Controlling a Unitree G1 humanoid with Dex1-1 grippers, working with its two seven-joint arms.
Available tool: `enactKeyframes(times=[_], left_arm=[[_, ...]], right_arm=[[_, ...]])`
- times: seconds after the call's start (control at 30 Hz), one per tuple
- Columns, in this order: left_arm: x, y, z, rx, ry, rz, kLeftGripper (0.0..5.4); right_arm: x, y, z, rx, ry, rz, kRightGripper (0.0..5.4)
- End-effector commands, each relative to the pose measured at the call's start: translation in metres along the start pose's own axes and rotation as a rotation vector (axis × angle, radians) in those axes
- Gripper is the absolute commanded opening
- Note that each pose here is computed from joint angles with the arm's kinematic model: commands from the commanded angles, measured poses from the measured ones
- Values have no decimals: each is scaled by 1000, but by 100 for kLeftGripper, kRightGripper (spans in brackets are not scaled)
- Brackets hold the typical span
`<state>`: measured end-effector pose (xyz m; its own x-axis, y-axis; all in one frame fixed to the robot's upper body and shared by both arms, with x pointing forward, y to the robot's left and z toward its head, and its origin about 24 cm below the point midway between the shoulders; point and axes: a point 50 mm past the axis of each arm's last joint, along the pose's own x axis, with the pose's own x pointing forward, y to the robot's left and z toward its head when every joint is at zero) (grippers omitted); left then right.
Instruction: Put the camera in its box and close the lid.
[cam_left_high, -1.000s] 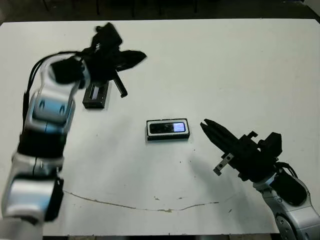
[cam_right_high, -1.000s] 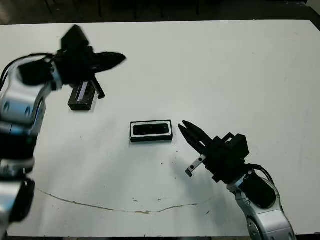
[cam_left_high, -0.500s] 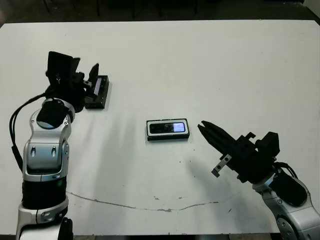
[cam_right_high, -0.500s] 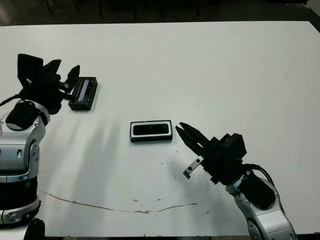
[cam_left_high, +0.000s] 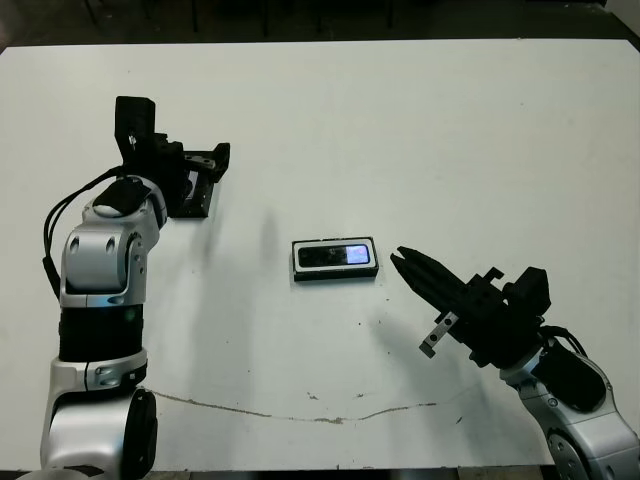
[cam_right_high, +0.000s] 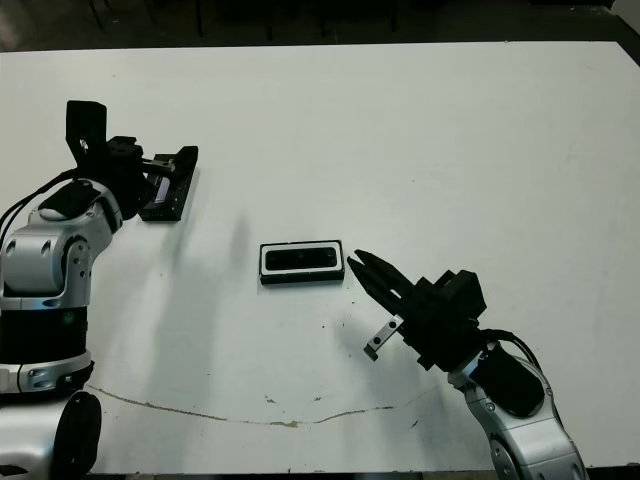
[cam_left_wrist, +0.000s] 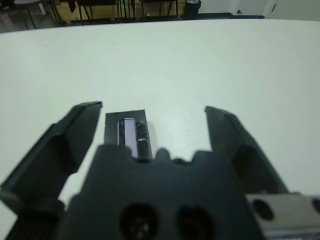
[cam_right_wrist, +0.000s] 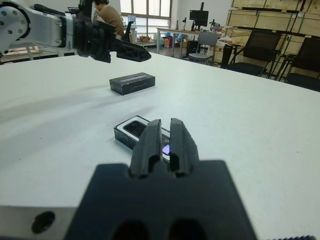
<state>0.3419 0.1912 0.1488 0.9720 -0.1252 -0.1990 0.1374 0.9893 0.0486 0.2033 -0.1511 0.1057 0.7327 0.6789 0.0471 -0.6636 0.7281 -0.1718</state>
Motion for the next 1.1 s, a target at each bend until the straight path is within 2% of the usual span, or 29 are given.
enactKeyframes(times=[0.03,0.33,0.47,0.6,0.9,1.1], left_arm=[[5,1,-6,-22,28,7,538],[14,12,-18,89,29,150,538],[17,18,-24,90,43,160,538],[18,21,-29,115,63,148,538],[22,23,-38,74,145,87,538],[21,21,-42,22,140,80,538]], right_arm=[[-1,0,-4,-10,18,6,0],[-3,-1,-5,-44,7,12,0],[-3,0,-6,-40,9,14,0],[-2,0,-5,-81,-11,24,0],[-3,1,-4,-63,-16,12,0],[-6,1,-4,-54,-2,3,0]])
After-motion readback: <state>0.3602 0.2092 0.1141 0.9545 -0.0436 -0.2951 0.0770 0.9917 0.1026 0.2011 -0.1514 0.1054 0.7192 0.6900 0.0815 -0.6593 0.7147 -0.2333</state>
